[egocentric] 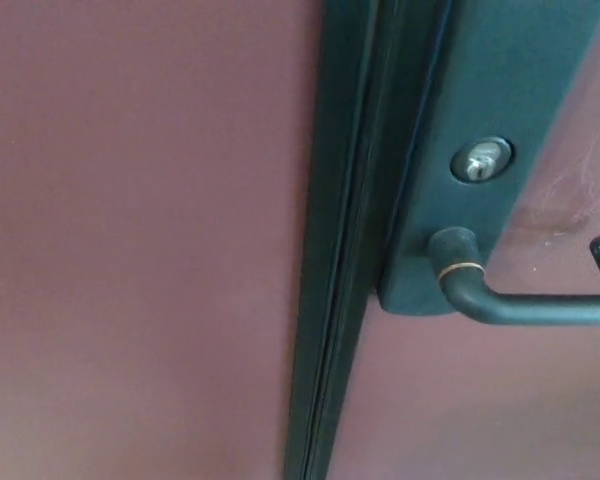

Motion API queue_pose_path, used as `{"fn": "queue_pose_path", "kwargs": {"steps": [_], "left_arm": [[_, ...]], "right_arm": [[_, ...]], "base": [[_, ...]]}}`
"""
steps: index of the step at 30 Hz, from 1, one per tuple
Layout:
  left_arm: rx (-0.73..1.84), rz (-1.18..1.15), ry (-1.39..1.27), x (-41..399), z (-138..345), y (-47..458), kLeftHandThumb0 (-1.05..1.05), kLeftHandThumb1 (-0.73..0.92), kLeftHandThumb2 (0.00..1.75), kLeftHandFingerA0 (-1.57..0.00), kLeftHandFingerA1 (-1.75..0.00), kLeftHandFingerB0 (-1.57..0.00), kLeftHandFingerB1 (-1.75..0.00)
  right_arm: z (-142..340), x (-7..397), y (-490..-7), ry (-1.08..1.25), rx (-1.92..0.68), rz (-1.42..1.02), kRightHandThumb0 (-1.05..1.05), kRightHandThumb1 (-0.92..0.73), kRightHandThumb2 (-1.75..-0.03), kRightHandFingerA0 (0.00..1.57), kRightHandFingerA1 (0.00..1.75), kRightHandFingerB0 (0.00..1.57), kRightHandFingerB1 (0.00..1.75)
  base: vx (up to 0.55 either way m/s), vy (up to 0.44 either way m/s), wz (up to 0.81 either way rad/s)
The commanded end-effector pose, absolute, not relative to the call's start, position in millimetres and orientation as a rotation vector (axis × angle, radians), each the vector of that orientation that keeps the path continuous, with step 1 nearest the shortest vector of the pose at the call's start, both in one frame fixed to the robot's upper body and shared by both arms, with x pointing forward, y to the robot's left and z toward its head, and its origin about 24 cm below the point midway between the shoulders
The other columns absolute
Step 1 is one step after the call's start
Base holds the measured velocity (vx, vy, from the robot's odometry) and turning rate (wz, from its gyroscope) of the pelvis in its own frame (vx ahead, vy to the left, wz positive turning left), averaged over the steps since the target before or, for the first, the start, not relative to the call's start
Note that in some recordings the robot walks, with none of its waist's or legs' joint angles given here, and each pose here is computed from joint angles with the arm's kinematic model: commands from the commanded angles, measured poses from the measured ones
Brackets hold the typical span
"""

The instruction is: The robot walks towards the door handle and put its right hand on it and twist the handle

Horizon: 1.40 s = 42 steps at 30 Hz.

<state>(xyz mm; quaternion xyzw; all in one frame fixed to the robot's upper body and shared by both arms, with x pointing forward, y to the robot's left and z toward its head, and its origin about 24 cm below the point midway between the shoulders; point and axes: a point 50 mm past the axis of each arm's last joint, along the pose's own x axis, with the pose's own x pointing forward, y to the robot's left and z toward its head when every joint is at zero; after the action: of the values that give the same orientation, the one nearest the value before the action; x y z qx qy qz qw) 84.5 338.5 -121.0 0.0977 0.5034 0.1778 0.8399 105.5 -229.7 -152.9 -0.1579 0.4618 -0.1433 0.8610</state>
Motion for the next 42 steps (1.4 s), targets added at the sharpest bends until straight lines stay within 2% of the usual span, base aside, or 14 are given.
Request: {"fn": "queue_pose_path", "kwargs": {"steps": [1,20,36,38,42], "left_arm": [[0.217,0.352,1.076,82,-122,338,-0.24,0.53,0.56,-0.74,-0.55,-0.56,-0.42],[0.21,0.358,1.068,83,-122,338,-0.26,0.53,0.56,-0.73,-0.53,-0.57,-0.42],[0.223,0.342,1.059,91,-121,336,-0.25,0.53,0.56,-0.71,-0.52,-0.57,-0.42],[0.213,0.346,1.044,91,-119,338,-0.25,0.53,0.56,-0.71,-0.52,-0.56,-0.42],[0.211,0.348,1.042,90,-119,339,-0.25,0.53,0.56,-0.71,-0.52,-0.56,-0.42]], "right_arm": [[-154,100,-231,0.983,-0.341,-0.293,0.06,-0.62,-0.57,0.71,0.57,0.54,0.47],[-153,104,-229,0.972,-0.357,-0.286,0.08,-0.61,-0.57,0.76,0.6,0.55,0.48],[-151,113,-231,0.959,-0.285,-0.304,0.08,-0.63,-0.58,0.73,0.6,0.54,0.48],[-149,116,-234,0.931,-0.197,-0.318,0.05,-0.64,-0.58,0.63,0.58,0.49,0.47],[-149,117,-235,0.926,-0.178,-0.317,0.05,-0.64,-0.58,0.63,0.58,0.49,0.47]], "base": [[0.0,0.0,0.0],[0.01,-0.03,0.01],[0.0,0.0,0.0],[0.0,0.0,0.0],[0.0,0.0,0.0]]}}
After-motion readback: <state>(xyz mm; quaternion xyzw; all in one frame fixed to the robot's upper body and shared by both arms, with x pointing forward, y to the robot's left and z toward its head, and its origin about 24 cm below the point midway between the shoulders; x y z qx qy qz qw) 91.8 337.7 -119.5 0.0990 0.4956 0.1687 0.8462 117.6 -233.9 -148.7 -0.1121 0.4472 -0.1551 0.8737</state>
